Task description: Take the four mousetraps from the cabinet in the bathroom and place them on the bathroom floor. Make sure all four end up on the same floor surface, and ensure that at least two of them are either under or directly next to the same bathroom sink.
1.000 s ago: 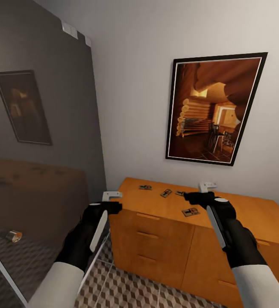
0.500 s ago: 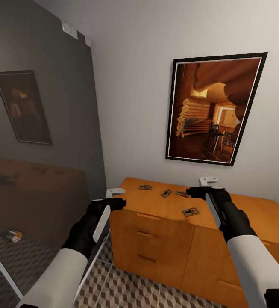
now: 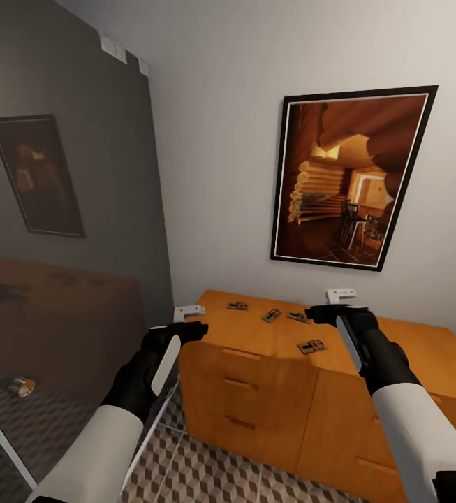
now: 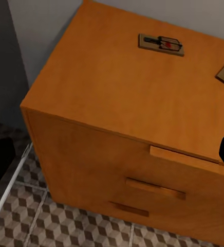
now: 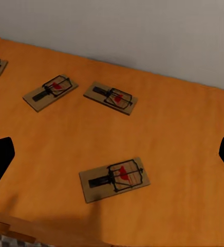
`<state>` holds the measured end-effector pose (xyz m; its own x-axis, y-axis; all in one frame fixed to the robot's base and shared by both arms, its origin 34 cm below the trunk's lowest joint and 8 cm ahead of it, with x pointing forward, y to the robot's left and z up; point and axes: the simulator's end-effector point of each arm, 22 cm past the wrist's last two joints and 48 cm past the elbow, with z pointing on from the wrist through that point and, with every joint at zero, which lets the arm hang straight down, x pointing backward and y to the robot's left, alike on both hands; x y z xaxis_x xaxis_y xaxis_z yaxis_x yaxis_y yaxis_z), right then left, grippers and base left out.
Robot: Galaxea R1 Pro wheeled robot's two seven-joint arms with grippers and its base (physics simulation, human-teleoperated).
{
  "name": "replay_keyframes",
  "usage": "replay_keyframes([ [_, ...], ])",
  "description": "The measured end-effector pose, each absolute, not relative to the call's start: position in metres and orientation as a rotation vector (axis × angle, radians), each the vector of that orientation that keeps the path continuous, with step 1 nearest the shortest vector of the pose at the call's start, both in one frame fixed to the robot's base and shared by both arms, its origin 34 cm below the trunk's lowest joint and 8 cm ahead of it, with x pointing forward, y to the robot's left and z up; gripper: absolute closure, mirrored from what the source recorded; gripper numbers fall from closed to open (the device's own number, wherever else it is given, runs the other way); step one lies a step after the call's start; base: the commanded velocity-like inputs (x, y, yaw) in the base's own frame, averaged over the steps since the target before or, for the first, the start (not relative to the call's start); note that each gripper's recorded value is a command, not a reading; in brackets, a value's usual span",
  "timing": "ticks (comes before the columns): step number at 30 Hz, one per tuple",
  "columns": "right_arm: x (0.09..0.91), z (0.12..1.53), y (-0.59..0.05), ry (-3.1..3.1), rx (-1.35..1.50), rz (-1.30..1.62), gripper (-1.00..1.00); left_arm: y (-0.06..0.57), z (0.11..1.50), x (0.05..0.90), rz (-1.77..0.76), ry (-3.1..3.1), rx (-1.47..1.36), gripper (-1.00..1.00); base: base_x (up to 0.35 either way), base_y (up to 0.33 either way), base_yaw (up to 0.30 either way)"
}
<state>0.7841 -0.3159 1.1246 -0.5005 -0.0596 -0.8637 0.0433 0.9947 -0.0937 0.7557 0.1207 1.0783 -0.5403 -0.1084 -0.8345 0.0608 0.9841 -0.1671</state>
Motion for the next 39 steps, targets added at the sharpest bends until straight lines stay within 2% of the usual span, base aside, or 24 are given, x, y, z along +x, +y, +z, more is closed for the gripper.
replay_keyframes([
  [22,0.783,1.124,-0.324,2.094,-0.052,-0.203,-1.0,0.122,1.075,0.754,-0.198,2.142,-0.028,-1.0,0.215,-0.223,0.0],
  [31,0.783,1.12,-0.321,2.103,-0.062,-0.188,-1.0,0.122,1.071,0.754,-0.196,2.15,-0.027,-1.0,0.039,-0.039,0.011],
  [39,0.782,1.115,-0.321,2.113,-0.064,-0.188,-1.0,0.122,1.071,0.754,-0.196,2.151,-0.028,-1.0,0.004,-0.004,0.217],
])
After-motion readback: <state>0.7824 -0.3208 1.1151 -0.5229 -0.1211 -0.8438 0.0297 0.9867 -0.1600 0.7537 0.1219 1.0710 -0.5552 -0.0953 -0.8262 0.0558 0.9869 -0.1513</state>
